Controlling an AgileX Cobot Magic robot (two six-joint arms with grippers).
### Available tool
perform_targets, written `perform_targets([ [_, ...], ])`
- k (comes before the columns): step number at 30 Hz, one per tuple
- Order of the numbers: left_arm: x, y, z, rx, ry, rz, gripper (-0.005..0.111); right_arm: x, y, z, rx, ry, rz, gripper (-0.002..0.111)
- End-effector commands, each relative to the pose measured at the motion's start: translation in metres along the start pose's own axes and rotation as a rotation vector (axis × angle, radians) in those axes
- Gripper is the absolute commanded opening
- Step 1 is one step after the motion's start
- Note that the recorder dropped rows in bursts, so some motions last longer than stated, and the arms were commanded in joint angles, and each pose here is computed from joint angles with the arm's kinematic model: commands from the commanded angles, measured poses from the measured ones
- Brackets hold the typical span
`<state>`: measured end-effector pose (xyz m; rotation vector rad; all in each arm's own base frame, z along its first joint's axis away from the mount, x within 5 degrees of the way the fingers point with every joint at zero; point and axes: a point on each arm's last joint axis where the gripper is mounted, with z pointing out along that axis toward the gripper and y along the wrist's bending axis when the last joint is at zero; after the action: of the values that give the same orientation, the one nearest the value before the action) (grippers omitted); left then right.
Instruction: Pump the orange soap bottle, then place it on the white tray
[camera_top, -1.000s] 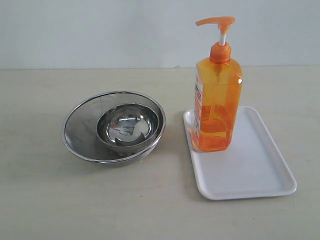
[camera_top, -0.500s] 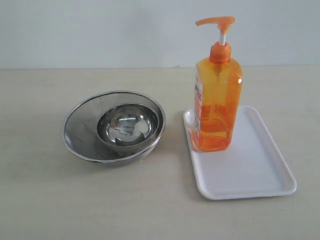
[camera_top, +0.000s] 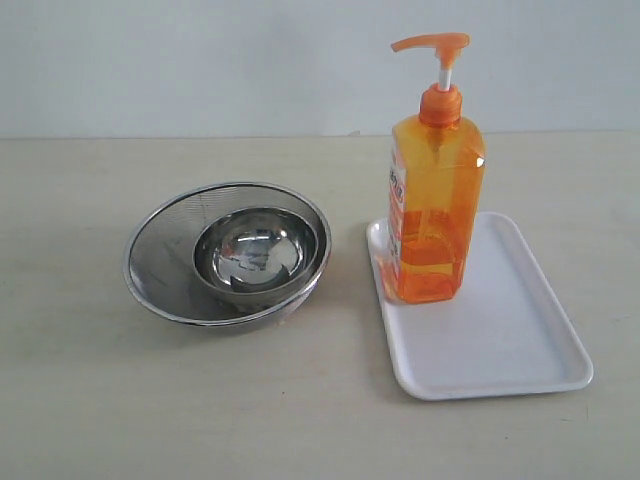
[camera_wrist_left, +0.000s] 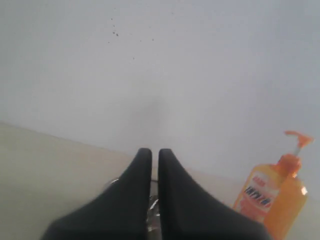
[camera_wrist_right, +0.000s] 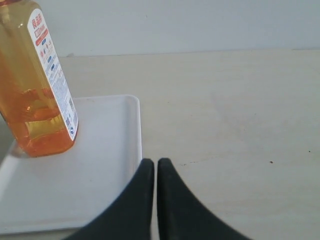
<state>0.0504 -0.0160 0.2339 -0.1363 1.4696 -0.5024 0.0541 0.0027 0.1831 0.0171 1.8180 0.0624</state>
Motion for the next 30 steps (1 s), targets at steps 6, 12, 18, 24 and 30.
perform_targets([
  [6, 0.016, 0.014, -0.001, -0.108, 0.131, 0.289, 0.005, -0.001, 0.0, 0.0, 0.003, -0.013, -0.005, 0.0],
  [12, 0.031, 0.021, -0.001, -0.125, 0.177, 0.291, 0.005, -0.001, 0.0, 0.0, 0.002, -0.013, -0.003, 0.0],
  [18, 0.033, 0.023, -0.001, -0.153, 0.199, 0.217, 0.005, -0.001, 0.0, 0.0, 0.002, -0.012, -0.003, 0.0],
  [24, 0.035, 0.024, -0.002, -0.162, 0.224, 0.223, 0.005, -0.001, 0.0, 0.0, 0.002, -0.012, -0.003, 0.0],
  [30, 0.04, 0.025, -0.003, -0.168, 0.284, 0.232, 0.005, -0.001, 0.0, 0.0, 0.002, -0.012, -0.003, 0.0],
])
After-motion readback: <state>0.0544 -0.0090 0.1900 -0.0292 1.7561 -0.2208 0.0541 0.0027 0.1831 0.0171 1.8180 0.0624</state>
